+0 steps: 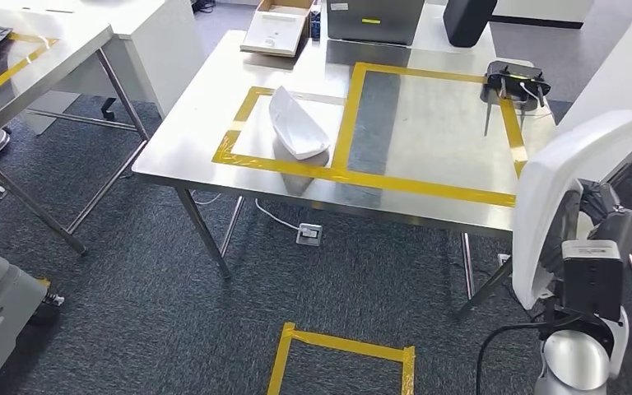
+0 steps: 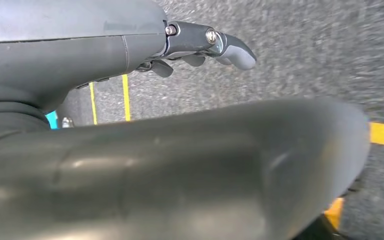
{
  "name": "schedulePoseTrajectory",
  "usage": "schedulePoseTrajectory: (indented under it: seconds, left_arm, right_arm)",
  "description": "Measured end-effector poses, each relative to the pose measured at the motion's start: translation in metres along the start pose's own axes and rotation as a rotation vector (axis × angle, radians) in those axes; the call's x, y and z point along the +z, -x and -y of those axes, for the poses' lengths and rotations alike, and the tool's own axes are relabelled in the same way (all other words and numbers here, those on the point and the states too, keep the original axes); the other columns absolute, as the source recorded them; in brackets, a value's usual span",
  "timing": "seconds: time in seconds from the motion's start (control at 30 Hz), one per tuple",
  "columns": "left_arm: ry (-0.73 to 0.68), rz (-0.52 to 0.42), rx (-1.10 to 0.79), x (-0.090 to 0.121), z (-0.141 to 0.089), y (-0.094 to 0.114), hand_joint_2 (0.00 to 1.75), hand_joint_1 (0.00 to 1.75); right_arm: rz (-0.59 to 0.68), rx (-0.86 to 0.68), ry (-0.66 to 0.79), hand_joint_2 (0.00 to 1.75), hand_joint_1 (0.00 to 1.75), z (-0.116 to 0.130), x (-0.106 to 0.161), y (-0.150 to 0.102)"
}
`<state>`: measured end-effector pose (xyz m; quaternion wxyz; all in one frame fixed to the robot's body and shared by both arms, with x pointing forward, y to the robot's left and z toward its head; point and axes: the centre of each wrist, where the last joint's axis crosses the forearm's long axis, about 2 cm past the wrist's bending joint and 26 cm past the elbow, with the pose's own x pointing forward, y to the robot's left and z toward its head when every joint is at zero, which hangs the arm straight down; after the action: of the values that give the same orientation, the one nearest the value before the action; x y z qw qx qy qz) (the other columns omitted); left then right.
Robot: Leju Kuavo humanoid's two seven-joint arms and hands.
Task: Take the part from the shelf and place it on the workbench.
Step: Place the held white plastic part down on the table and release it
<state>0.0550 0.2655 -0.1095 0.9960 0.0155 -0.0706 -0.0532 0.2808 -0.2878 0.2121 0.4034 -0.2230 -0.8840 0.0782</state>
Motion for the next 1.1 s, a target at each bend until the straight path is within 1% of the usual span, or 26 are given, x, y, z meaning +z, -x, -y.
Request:
schedulePoseTrajectory:
  seconds: [0.07,0.13,0.23,0.33,0.43,0.53,0.7,0.77,0.83,0.93,1.1]
  left_arm:
    - [0.0,0.001,-0.01,0.0,0.0,-0.002,0.0,0.0]
    - [0.0,0.004,-0.023,0.0,-0.001,-0.006,0.0,0.0]
    - [0.007,0.015,-0.045,0.0,0.0,-0.015,0.0,0.0]
    - [0.014,0.016,-0.076,0.0,0.001,-0.018,0.0,0.0]
    - [0.015,0.016,-0.108,0.0,0.0,-0.022,0.0,0.0]
    - [0.017,0.02,-0.136,0.001,-0.001,-0.029,0.0,0.0]
    - [0.013,0.034,-0.19,0.002,-0.001,-0.049,0.0,0.0]
    - [0.009,0.038,-0.205,0.003,-0.002,-0.057,0.0,0.0]
    - [0.009,0.039,-0.219,0.003,-0.002,-0.062,0.0,0.0]
    - [0.019,0.044,-0.233,0.004,0.0,-0.063,0.0,0.0]
    - [0.033,0.073,-0.252,0.004,0.005,-0.064,0.0,0.0]
  right_arm:
    - [-0.011,-0.003,-0.018,1.75,1.75,-0.001,-0.001,0.002]
    - [-0.013,-0.011,-0.041,1.75,1.75,-0.004,-0.007,0.002]
    - [-0.012,-0.022,-0.082,1.75,1.75,-0.01,-0.024,0.004]
    - [-0.032,-0.025,-0.142,1.75,1.75,-0.021,-0.047,0.013]
    - [-0.06,0.0,-0.193,1.75,1.75,-0.034,-0.079,0.025]
    - [-0.097,0.05,-0.24,1.75,1.75,-0.049,-0.119,0.033]
    - [-0.181,0.206,-0.3,1.75,1.75,-0.06,-0.19,0.035]
    - [-0.24,0.281,-0.332,1.75,1.75,-0.062,-0.209,0.036]
    - [-0.323,0.359,-0.357,1.75,1.75,-0.063,-0.218,0.041]
    - [-0.457,0.476,-0.374,1.75,1.75,-0.059,-0.224,0.049]
    - [-0.642,0.608,-0.412,1.75,1.75,-0.051,-0.221,0.067]
